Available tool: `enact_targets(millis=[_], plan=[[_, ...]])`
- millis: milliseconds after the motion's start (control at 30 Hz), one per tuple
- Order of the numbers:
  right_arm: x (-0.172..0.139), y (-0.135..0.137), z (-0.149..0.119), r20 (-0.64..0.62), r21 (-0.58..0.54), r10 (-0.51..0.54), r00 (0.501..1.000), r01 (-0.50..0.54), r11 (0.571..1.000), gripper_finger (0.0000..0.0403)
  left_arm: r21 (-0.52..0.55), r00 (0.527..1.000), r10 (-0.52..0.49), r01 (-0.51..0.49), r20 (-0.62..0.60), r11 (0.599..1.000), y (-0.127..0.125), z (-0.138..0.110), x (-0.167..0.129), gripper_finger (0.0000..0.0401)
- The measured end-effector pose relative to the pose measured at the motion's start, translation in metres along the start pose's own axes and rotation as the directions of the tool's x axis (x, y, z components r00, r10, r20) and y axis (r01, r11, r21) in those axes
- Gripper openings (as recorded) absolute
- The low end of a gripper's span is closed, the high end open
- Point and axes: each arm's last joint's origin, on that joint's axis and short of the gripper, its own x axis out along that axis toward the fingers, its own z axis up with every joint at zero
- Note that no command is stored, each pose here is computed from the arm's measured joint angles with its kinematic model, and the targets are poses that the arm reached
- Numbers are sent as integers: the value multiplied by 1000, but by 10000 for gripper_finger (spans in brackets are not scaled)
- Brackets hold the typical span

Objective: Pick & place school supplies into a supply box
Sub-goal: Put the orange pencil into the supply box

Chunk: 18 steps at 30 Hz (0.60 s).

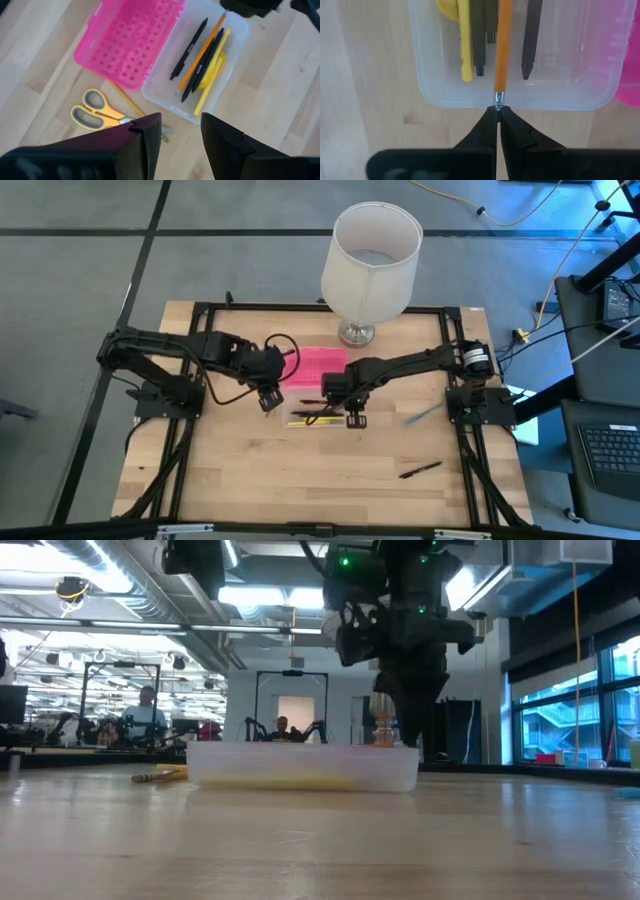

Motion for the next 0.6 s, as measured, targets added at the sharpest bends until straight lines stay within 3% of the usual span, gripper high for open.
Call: enact_targets(millis=[367,600], plan=[[2,-2,6,47,89,27,999,-31,996,18,21,999,36,-37,37,999,-9,-6,-2,130],[2,-2,8,68,88,28,997,-34,996,19,16,997,51,-52,50,999,-9,-7,-3,130]])
